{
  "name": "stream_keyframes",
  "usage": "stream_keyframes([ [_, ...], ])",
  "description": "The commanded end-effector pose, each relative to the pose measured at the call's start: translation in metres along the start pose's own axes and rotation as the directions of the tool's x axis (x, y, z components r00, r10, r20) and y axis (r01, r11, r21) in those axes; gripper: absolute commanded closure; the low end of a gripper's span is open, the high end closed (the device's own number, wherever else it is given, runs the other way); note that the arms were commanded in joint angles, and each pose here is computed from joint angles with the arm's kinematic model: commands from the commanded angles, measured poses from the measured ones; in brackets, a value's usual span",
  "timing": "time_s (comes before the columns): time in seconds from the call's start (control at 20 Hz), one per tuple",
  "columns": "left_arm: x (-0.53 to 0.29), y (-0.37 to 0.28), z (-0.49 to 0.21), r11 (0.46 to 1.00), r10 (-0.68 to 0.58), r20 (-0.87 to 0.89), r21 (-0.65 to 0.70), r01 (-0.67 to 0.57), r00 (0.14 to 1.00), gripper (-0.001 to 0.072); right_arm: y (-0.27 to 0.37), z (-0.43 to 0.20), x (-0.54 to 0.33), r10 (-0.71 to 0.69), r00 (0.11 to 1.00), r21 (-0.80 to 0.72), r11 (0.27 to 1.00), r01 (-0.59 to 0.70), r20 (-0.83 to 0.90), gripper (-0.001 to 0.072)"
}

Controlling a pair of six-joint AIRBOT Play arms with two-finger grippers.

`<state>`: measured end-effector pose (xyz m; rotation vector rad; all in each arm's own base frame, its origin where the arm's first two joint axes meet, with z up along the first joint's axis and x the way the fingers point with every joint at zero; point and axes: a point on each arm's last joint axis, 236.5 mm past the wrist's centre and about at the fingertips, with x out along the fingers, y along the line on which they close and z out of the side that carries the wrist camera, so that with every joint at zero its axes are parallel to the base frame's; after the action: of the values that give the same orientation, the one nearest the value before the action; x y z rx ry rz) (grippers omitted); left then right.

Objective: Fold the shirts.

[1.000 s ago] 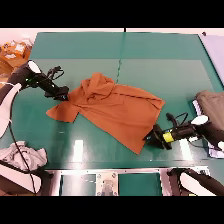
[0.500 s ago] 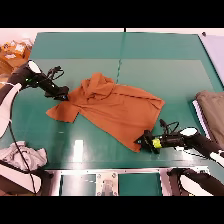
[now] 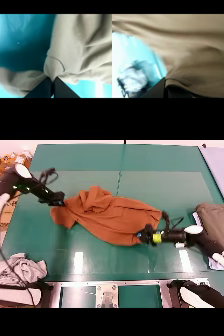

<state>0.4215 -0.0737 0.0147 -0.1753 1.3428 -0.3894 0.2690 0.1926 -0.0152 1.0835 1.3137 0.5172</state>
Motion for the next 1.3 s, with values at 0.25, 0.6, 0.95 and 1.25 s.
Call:
stream_keyframes([
  [0.25, -0.321, -0.125, 0.030, 0.953, -0.015, 0.751, 0.210, -0.217, 0.660, 0.0679, 0.277, 0.059, -0.206, 0.365, 0.863, -0.649, 0.758, -0.057, 0.350, 0.0698],
  [0.6, -0.490, -0.233, -0.066, 0.883, -0.238, 0.919, 0.340, -0.324, 0.315, 0.0679, 0.406, -0.048, -0.330, 0.584, 0.640, -0.854, 0.454, 0.253, 0.500, 0.0699],
  [0.95, -0.467, -0.225, -0.047, 0.865, -0.230, 0.895, 0.368, -0.341, 0.381, 0.0678, 0.388, -0.021, -0.358, 0.510, 0.524, -0.730, 0.504, 0.461, 0.682, 0.0698],
  [1.25, -0.363, -0.173, 0.059, 0.919, -0.198, 0.808, 0.350, -0.182, 0.555, 0.0678, 0.269, 0.105, -0.300, 0.281, 0.651, -0.591, 0.740, 0.321, 0.705, 0.0698],
])
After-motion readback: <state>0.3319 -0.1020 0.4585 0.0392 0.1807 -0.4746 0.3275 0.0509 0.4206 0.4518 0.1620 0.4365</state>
